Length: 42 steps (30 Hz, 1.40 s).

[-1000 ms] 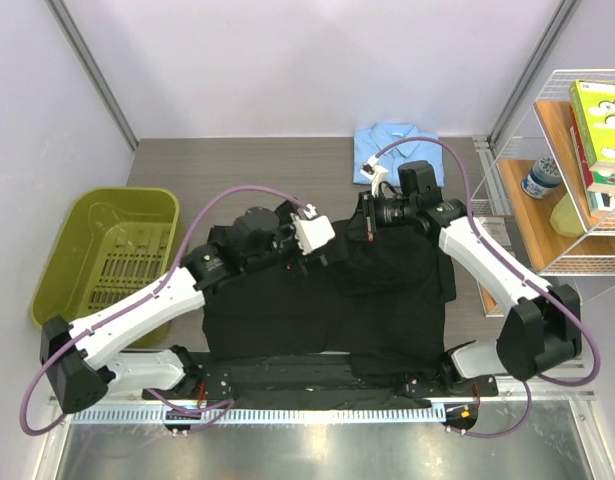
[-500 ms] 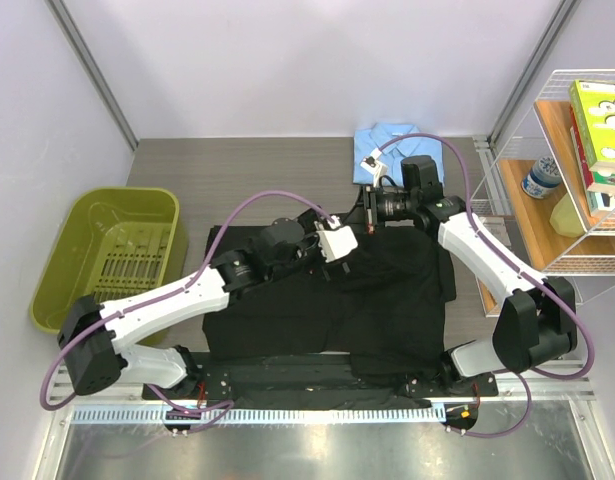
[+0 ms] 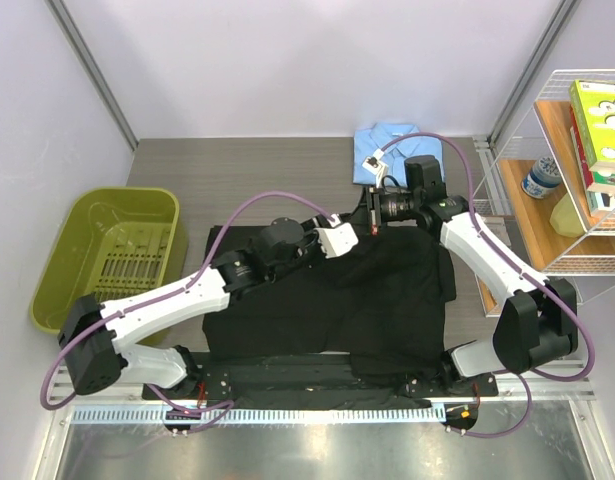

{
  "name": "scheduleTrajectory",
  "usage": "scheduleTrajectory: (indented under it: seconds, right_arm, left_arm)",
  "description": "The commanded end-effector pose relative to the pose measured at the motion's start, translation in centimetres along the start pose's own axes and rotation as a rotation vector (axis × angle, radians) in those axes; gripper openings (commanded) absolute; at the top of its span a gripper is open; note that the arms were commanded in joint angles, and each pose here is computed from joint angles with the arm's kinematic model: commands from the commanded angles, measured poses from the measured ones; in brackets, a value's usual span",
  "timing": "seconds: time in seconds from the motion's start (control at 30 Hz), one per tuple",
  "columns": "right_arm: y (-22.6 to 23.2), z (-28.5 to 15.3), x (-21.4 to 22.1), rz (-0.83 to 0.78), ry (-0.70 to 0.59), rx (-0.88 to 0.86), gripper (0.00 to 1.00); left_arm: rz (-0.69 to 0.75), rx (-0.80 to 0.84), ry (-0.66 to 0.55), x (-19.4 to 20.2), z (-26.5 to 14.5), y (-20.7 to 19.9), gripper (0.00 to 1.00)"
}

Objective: Fold and stack the long sleeve shirts
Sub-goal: Fold the shirt

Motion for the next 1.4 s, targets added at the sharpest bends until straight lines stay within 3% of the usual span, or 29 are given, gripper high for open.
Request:
scheduleTrajectory:
  seconds: [0.0,0.07,0.23,0.33,0.4,0.5,0.57,0.67,0.7,0.8,0.97,1.07,1.1,1.2,1.27,1.3,1.37]
  right_arm:
    - [1.0,-1.1,-0.1,-0.114,-0.010,0.001,0.01]
    - [0.8,-1.3,0.0,-0.124,-0.006,0.007,0.01]
    - [0.8,-1.3,0.2,-0.138,0.008,0.007,0.01]
    - [1.3,-1.4,0.2,-0.149,0.011,-0.010,0.01]
    - [1.5,-1.5,0.3,-0.173,0.012,-0.020,0.01]
    - [1.9,-1.8,0.7,-0.226,0.019,-0.038,0.01]
    - [2.3,-2.1,1.3,-0.253,0.037,-0.035,0.01]
    - [2.4,-2.4,2.1,-0.316,0.060,-0.031,0.01]
    - [2.4,-2.5,2.2,-0.322,0.063,-0.033,0.01]
    - [2.7,-2.6,2.7,-0.351,0.075,-0.043,0.01]
    - [3.0,-2.7,3.1,-0.374,0.090,-0.053,0.01]
    - [2.8,-2.8,3.4,-0.379,0.099,-0.042,0.01]
    - [2.7,-2.9,3.4,-0.381,0.098,-0.034,0.01]
    - [2.2,-2.9,3.4,-0.388,0.104,-0.004,0.03]
    - [1.8,-3.0,3.3,-0.402,0.107,0.017,0.11]
    - [1.7,-3.1,3.4,-0.401,0.110,0.024,0.13]
    - [1.5,-3.2,3.3,-0.411,0.113,0.047,0.35]
  left_arm:
    - [0.003,-0.031,-0.038,-2.0,-2.8,2.0,0.50]
    - [0.008,0.012,-0.035,-1.9,-3.6,1.4,0.54]
    - [0.001,0.030,-0.053,-2.2,-4.1,1.2,0.52]
    - [-0.023,0.019,-0.037,-2.1,-3.5,1.3,0.45]
    - [-0.042,0.015,-0.032,-2.2,-3.0,1.5,0.34]
    - [-0.068,0.010,-0.023,-2.3,-2.5,1.5,0.30]
    - [-0.096,-0.009,-0.014,-2.1,-2.3,1.8,0.31]
    - [-0.126,-0.001,0.001,-1.9,-2.2,2.0,0.43]
    - [-0.147,0.004,0.000,-1.9,-2.2,2.0,0.51]
    - [-0.190,0.029,-0.013,-1.9,-1.9,1.8,0.58]
    - [-0.175,0.030,0.000,-1.3,-1.1,1.7,0.57]
    - [-0.110,0.038,-0.009,-1.4,-1.3,2.1,0.45]
    - [-0.092,0.070,-0.035,-2.2,-1.6,2.0,0.28]
    - [-0.012,0.199,-0.072,-3.3,-3.5,1.0,0.00]
    - [0.031,0.257,-0.089,-4.1,-5.0,0.7,0.00]
    - [0.036,0.325,-0.036,-3.0,-5.8,-0.3,0.00]
    - [0.054,0.432,-0.063,-4.1,-7.1,-1.3,0.00]
Point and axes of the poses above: each gripper's point midway between its finger pads, its own z axis out along the fingers, its own y axis along the line the jaws close on, x = y × z, the point moved 2 cm from there along -z, back along the fingers, and after that the axes turned 4 degrees about z, right-handed, at the moved point
